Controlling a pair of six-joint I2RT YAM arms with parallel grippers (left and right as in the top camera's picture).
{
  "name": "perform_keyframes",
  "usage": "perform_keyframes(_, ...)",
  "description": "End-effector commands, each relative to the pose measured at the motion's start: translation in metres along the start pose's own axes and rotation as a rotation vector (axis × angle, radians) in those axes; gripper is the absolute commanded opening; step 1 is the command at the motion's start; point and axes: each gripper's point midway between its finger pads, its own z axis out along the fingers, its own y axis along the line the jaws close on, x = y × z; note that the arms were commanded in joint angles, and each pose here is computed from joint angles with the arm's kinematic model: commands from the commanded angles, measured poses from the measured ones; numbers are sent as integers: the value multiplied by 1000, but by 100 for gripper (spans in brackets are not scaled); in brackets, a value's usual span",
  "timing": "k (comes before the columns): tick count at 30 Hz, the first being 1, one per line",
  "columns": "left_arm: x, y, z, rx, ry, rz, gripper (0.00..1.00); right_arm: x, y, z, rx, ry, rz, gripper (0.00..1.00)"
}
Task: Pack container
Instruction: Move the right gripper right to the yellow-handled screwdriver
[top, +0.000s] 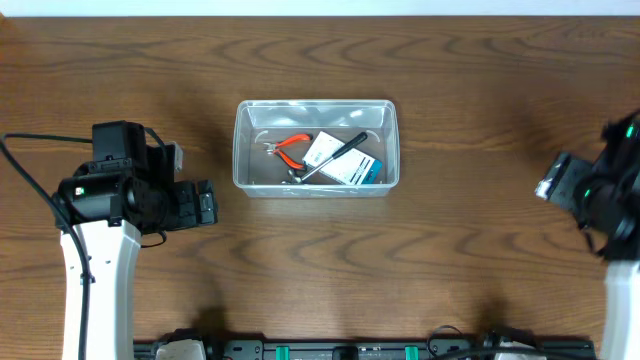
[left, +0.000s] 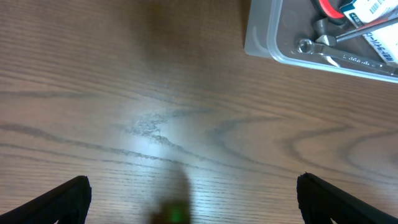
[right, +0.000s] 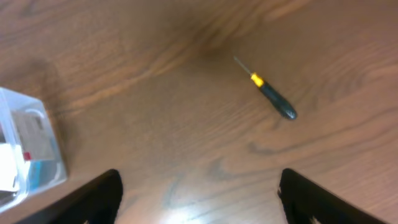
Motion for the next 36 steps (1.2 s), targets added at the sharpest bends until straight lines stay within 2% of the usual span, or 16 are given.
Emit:
perform_keyframes(1, -1, 1, -2, -11, -5, -20, 98, 26, -5, 28, -43, 28, -3, 93)
perform_keyframes(3, -1, 1, -2, -11, -4, -32, 98, 29, -12, 42, -59, 29, -30, 96)
perform_keyframes(11, 1, 1, -2, -12, 2, -52, 98, 29, -43, 88, -194, 148, -100, 96)
perform_keyframes(20, 3, 1, -2, -12, 10, -60, 98, 1, -102, 118, -90, 437, -85, 95)
perform_keyframes(27, 3, 1, -2, -12, 9, -60, 98, -39, -118, 131, 100, 522, -224, 96)
perform_keyframes(29, 3, 1, -2, -12, 9, -60, 98, -37, -115, 139, 90, 546, -281, 98)
perform_keyframes(31, 3, 1, -2, -12, 10, -60, 98, -28, -102, 151, 2, 573, -364, 99)
perform_keyframes(36, 6, 1, -2, -13, 24, -62, 98, -8, -116, 179, 47, 686, -409, 99)
